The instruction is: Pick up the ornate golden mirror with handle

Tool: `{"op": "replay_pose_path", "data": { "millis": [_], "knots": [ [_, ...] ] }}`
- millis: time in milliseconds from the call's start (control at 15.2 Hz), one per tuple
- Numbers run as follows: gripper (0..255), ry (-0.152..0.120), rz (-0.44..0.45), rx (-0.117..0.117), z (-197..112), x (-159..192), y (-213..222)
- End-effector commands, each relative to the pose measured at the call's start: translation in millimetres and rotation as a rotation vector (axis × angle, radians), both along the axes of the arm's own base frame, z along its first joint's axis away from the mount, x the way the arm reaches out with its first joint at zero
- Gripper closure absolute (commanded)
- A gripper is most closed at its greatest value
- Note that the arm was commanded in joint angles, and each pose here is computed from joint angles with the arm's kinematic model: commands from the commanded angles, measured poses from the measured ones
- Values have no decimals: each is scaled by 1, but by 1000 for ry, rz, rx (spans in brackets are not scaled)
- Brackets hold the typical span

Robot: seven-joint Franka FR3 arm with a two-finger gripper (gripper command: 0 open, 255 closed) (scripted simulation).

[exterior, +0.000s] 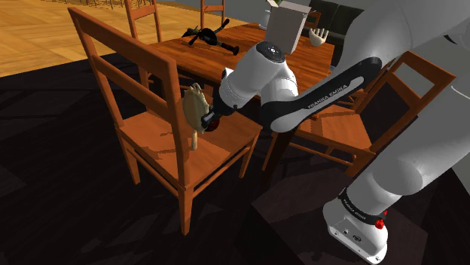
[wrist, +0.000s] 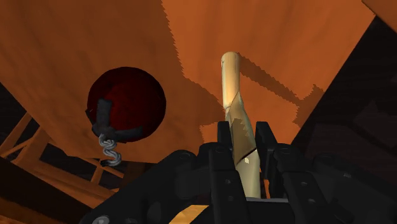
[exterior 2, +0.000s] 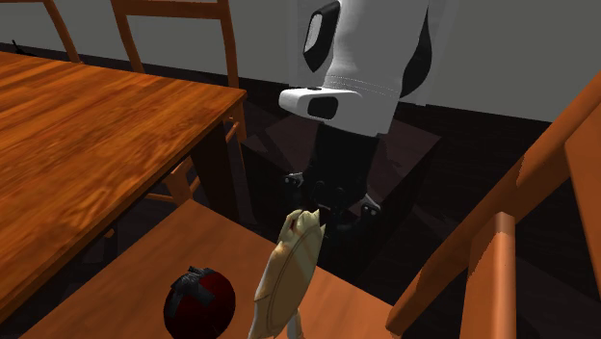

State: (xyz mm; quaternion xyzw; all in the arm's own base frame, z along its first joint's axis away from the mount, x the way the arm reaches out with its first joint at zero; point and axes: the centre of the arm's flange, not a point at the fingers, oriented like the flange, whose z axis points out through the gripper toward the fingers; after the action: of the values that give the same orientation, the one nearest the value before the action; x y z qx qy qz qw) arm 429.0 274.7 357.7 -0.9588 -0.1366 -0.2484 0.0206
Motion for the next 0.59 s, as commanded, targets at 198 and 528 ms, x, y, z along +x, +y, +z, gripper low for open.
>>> {"op": "replay_pose_path", "data": {
  "millis": [198,528],
  "knots": [
    [255,0,0,0,0,1,0],
    [255,0,0,0,26,1,0]
  ]
}}
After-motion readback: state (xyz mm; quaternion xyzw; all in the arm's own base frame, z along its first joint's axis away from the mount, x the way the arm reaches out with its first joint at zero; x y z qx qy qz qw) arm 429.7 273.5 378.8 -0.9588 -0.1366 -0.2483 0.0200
